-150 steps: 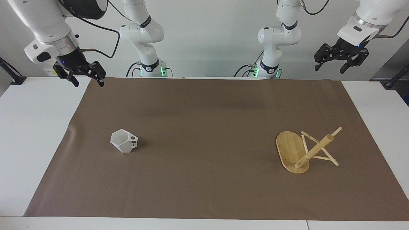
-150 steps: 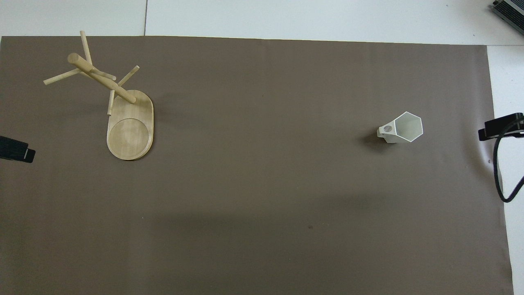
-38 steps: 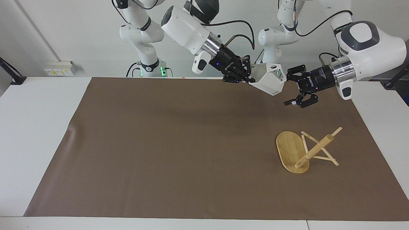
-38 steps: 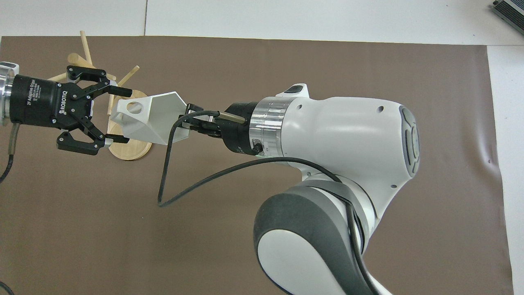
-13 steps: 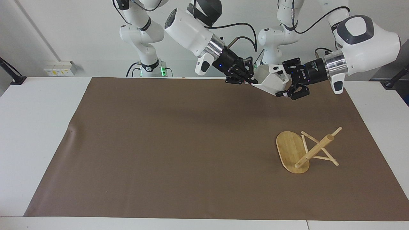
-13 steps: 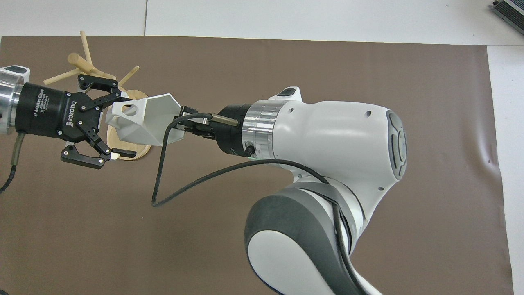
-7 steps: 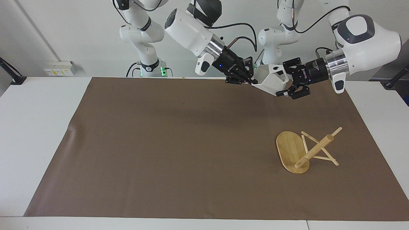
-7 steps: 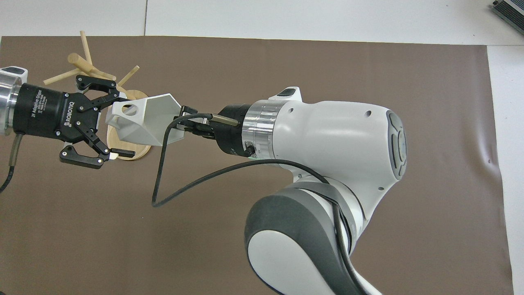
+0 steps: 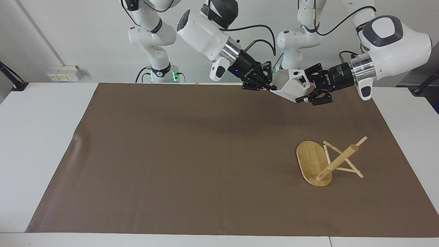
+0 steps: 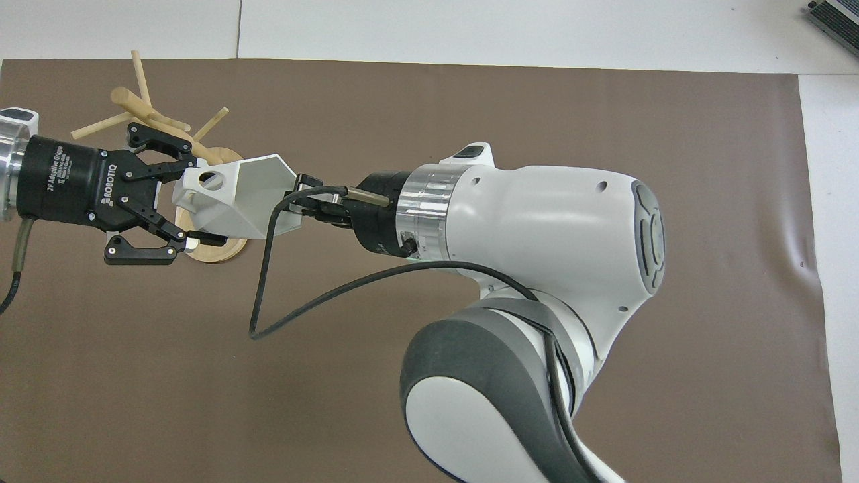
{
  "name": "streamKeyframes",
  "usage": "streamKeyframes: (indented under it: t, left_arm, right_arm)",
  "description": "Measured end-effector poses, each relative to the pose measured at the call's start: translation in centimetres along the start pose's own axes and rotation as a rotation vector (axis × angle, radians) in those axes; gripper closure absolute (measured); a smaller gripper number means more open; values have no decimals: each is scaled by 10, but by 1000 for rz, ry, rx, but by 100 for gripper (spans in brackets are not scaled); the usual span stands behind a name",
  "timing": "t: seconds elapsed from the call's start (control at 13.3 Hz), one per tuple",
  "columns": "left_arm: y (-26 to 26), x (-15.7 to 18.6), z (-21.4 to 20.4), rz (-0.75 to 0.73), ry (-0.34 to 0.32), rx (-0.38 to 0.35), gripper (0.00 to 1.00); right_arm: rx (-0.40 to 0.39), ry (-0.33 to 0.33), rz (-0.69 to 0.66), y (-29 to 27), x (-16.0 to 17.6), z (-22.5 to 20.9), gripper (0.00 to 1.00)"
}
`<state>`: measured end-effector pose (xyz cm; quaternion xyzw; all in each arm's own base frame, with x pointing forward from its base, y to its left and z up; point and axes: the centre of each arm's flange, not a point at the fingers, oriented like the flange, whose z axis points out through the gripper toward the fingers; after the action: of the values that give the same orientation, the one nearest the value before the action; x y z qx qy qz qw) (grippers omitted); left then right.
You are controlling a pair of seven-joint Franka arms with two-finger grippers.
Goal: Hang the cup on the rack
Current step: 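Close the left gripper on the white cup held by the right gripper, then open the right gripper and withdraw it while the left gripper holds the cup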
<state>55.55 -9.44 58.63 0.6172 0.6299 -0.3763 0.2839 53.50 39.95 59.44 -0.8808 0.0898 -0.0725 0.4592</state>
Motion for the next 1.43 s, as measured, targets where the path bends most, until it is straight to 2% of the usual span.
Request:
streamKeyframes:
  t: [0.3, 0.45, 0.6, 0.75, 0.98, 1.2, 1.28, 1.43]
  left_arm:
    - [-2, 0, -1, -1, 1, -3, 30]
    - [-2, 0, -2, 0, 1, -5, 30]
    - [-2, 0, -4, -1, 1, -8, 30]
    - [-2, 0, -5, -1, 1, -10, 30]
    - [-3, 0, -5, -7, 1, -11, 30]
    - [-2, 1, -6, -53, 1, -22, 30]
    - [0, 2, -8, -83, 4, -42, 30]
    - [5, 7, -8, -141, 9, -83, 30]
  right_arm:
    - [1, -1, -1, -1, -1, 0, 96]
    - [1, -1, -1, -1, -1, 0, 92]
    - [0, -1, 0, 0, 0, 0, 76]
    - [0, -1, 0, 0, 0, 0, 72]
    - [0, -1, 0, 0, 0, 0, 42]
    - [0, 0, 0, 0, 0, 0, 7]
    - [0, 0, 0, 0, 0, 0, 0]
    - [0, 1, 2, 1, 1, 0, 0]
